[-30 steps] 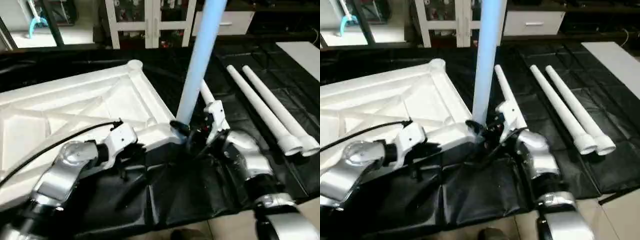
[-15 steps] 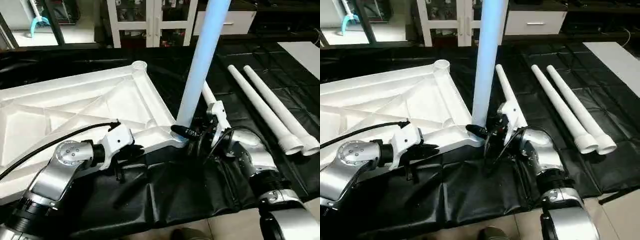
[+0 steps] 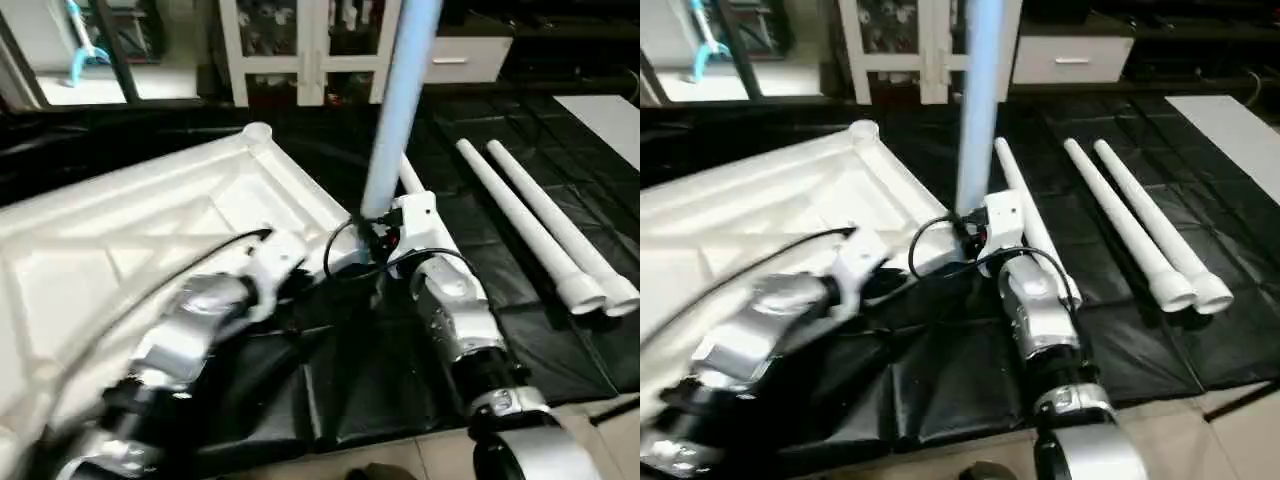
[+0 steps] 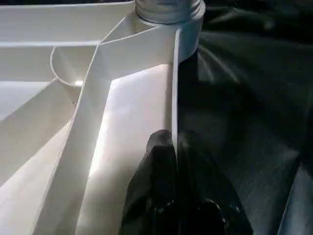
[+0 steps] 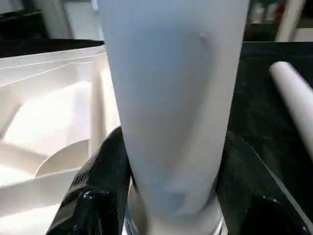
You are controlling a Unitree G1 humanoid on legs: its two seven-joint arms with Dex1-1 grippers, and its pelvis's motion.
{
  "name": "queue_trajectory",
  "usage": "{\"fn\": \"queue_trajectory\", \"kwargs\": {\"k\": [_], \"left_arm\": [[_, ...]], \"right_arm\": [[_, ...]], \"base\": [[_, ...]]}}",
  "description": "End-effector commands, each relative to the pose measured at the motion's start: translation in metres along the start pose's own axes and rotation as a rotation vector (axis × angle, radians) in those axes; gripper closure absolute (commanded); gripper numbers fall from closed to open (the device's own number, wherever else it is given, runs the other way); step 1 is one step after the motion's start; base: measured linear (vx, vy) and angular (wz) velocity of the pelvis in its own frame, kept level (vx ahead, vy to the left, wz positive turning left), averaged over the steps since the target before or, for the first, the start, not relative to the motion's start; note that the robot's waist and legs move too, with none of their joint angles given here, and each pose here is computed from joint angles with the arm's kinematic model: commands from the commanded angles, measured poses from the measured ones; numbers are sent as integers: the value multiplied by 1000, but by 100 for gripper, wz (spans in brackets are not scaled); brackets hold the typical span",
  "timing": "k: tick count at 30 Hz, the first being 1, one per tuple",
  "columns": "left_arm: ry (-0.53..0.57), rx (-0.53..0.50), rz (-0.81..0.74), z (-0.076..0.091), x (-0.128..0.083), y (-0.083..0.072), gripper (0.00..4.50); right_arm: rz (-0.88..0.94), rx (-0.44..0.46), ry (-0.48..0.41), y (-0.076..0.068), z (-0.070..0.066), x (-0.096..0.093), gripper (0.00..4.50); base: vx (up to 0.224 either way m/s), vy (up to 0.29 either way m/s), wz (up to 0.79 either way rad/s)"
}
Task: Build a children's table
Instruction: Rotate leg to tighten
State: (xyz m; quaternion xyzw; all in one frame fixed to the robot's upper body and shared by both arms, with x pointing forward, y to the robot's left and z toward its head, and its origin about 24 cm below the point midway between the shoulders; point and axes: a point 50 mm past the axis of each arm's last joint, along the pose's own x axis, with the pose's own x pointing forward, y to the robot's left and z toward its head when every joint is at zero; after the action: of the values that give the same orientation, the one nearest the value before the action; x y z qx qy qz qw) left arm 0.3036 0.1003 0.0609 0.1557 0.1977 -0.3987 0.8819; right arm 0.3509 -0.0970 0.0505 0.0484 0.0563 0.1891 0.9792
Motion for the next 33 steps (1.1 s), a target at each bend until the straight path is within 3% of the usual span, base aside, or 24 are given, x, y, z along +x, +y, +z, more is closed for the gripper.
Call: {"fn": "queue_trajectory", "kwargs": {"k": [1, 3, 6, 9, 10, 11, 16, 17, 19, 23, 26, 33], "left_arm": [[60, -51, -28, -9, 18, -19, 450], [34, -43, -51, -4, 19, -21, 450], [11, -8, -70, -5, 12, -17, 450], [3, 55, -126, -15, -7, -8, 450], [0, 92, -181, -22, -20, -6, 450], [0, 92, -182, -22, -20, -6, 450], [33, 132, -290, -38, -50, 1, 450], [58, 147, -287, -43, -58, 8, 450], [73, 149, -266, -45, -62, 14, 450], [66, 152, -250, -43, -63, 18, 450], [56, 153, -246, -41, -60, 18, 450], [57, 156, -238, -39, -52, 13, 450]], "right_arm": [[64, 100, 170, 30, -40, -4, 251], [132, 105, 137, 37, -35, -2, 251], [225, 106, 71, 33, -23, -2, 251], [385, 43, -10, 16, -4, -9, 216], [459, 6, -24, 0, 4, -15, 195], [459, 6, -24, 0, 4, -15, 179], [629, -46, -10, -34, 20, -33, 137], [655, -74, 0, -47, 27, -38, 131], [658, -104, 10, -55, 30, -41, 115], [660, -107, 20, -58, 29, -42, 115], [658, -85, 23, -55, 26, -41, 142], [574, -39, 50, -36, 4, -34, 203]], "base": [[0, 0, 0], [0, 0, 0], [0, 0, 0], [0, 0, 0], [0, 0, 0], [0, 0, 0], [0, 0, 0], [0, 0, 0], [0, 0, 0], [0, 0, 0], [0, 0, 0], [0, 0, 0]]}}
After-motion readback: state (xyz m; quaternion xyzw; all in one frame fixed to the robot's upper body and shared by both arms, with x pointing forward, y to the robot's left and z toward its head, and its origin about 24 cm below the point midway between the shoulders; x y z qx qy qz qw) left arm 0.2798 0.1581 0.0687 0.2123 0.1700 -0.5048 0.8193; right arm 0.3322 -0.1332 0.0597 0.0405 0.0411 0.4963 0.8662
